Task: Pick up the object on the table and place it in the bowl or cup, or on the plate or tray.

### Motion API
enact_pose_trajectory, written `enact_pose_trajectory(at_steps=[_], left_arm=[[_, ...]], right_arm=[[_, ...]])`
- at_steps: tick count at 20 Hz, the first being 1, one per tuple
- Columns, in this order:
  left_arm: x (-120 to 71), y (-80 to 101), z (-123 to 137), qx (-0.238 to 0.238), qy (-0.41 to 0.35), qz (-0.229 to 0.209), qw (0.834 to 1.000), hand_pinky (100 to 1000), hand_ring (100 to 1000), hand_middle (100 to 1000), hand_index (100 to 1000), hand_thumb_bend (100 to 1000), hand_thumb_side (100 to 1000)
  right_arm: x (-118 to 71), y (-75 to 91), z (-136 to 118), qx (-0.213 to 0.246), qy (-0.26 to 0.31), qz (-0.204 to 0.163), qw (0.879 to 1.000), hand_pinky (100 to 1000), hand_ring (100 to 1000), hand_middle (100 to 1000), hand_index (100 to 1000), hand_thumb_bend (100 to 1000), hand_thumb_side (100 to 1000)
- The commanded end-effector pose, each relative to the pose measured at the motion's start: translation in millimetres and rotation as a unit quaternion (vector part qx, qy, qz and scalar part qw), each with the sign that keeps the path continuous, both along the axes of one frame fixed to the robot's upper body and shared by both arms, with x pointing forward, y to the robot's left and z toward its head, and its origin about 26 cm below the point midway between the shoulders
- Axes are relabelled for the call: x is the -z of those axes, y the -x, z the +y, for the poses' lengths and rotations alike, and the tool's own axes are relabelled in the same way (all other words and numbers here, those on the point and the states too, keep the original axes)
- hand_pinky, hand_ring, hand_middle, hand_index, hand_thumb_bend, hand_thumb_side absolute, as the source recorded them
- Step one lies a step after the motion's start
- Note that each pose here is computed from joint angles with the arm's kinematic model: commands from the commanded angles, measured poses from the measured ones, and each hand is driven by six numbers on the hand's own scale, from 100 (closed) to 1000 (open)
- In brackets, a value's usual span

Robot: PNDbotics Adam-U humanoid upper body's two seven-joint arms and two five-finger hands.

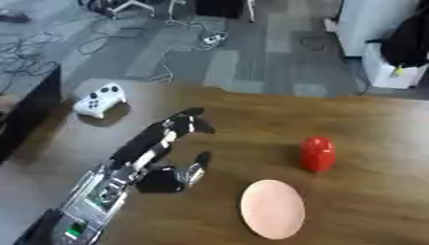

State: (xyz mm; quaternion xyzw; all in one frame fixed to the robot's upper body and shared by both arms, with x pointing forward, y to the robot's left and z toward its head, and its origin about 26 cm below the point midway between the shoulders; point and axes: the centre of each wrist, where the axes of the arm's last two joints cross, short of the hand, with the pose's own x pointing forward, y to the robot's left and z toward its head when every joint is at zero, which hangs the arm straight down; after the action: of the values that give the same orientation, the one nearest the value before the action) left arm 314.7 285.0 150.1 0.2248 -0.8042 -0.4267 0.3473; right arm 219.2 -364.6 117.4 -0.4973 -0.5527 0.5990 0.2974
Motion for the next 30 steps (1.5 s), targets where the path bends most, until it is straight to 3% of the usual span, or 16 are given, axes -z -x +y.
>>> enact_pose_trajectory(at_steps=[1,6,21,24,25,30], left_arm=[[-13.8,0.5,4.2,-0.001,-0.013,-0.021,1.0,797,1000,731,821,100,715],[-12.9,0.2,2.1,0.001,-0.013,-0.02,1.0,802,1000,731,821,100,726],[-16.3,0.7,-8.0,0.028,-0.027,-0.021,0.999,804,1000,731,817,100,733],[-18.2,0.1,-10.6,0.035,-0.029,-0.023,0.999,805,1000,731,817,100,732],[-18.7,-0.2,-11.8,0.037,-0.029,-0.024,0.999,806,1000,731,817,100,737],[-20.3,-1.5,-16.1,0.047,-0.032,-0.024,0.998,808,1000,730,816,100,743]], right_arm=[[-8.2,-2.0,-0.2,-0.007,0.01,-0.008,1.0,708,718,833,889,285,849],[-12.4,-4.3,-1.0,-0.01,0.016,-0.014,1.0,715,743,838,893,302,855],[-66.1,-26.6,-8.0,-0.019,0.06,-0.027,0.998,759,826,857,905,325,872],[-75.0,-29.6,-8.3,-0.011,0.069,-0.022,0.997,808,879,882,919,320,885],[-78.7,-30.8,-8.5,-0.008,0.072,-0.019,0.997,811,881,884,920,361,893],[-96.9,-36.0,-8.8,0.004,0.084,-0.009,0.996,828,897,897,931,375,898]])
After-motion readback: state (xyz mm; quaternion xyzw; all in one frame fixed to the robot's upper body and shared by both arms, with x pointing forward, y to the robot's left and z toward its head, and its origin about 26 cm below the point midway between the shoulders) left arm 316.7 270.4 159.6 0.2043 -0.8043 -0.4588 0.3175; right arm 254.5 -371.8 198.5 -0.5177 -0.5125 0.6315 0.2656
